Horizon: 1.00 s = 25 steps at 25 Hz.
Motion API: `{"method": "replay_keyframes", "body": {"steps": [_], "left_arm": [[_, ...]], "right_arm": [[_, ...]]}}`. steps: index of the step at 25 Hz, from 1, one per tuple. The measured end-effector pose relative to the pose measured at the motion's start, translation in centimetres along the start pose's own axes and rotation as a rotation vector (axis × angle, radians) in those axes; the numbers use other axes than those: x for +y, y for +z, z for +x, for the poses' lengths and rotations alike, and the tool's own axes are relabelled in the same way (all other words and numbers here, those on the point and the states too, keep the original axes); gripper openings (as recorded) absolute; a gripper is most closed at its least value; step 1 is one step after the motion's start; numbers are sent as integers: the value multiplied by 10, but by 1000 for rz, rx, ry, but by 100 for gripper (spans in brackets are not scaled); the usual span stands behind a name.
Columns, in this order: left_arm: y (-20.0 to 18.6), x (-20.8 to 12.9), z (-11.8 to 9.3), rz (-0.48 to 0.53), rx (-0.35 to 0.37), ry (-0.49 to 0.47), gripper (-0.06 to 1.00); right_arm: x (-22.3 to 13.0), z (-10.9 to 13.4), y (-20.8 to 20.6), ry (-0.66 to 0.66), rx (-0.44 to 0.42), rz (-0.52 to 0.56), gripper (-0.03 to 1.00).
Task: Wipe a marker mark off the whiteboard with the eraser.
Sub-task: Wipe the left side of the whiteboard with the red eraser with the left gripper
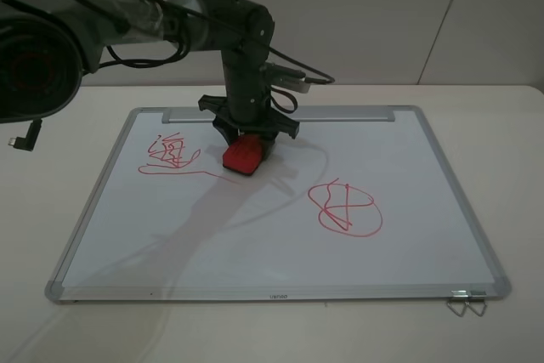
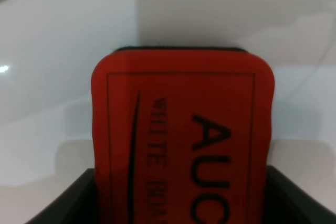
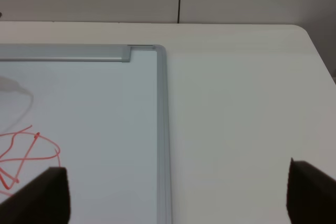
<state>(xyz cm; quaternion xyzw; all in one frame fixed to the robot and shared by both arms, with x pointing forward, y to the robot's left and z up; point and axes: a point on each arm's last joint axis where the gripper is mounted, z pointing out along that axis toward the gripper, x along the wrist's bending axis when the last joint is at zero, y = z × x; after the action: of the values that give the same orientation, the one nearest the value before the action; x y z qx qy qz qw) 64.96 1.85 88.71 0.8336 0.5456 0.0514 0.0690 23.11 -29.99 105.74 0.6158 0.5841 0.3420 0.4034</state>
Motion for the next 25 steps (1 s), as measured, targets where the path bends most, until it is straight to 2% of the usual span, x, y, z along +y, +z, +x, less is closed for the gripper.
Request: {"method": "replay_keyframes", "body": {"steps": [5,10,15,18,22,25], "left_arm": [[-16,-3,-9,21,-63,66,57],[-22,-6,-19,24,-67,103,57],[-24,-13,-30,28,-22,164,57],[-26,-24,-36,9,-28,185,57],[-33,-38,-36,-45,-47,196,57],[-26,-53,-33,-47,-49,200,57]], "right_arm": [[0,0,0,0,0,0,71],[0,0,0,0,0,0,71],[0,0,0,0,0,0,71],[0,0,0,0,0,0,71],[0,0,0,0,0,0,71],[0,0,0,0,0,0,71]]}}
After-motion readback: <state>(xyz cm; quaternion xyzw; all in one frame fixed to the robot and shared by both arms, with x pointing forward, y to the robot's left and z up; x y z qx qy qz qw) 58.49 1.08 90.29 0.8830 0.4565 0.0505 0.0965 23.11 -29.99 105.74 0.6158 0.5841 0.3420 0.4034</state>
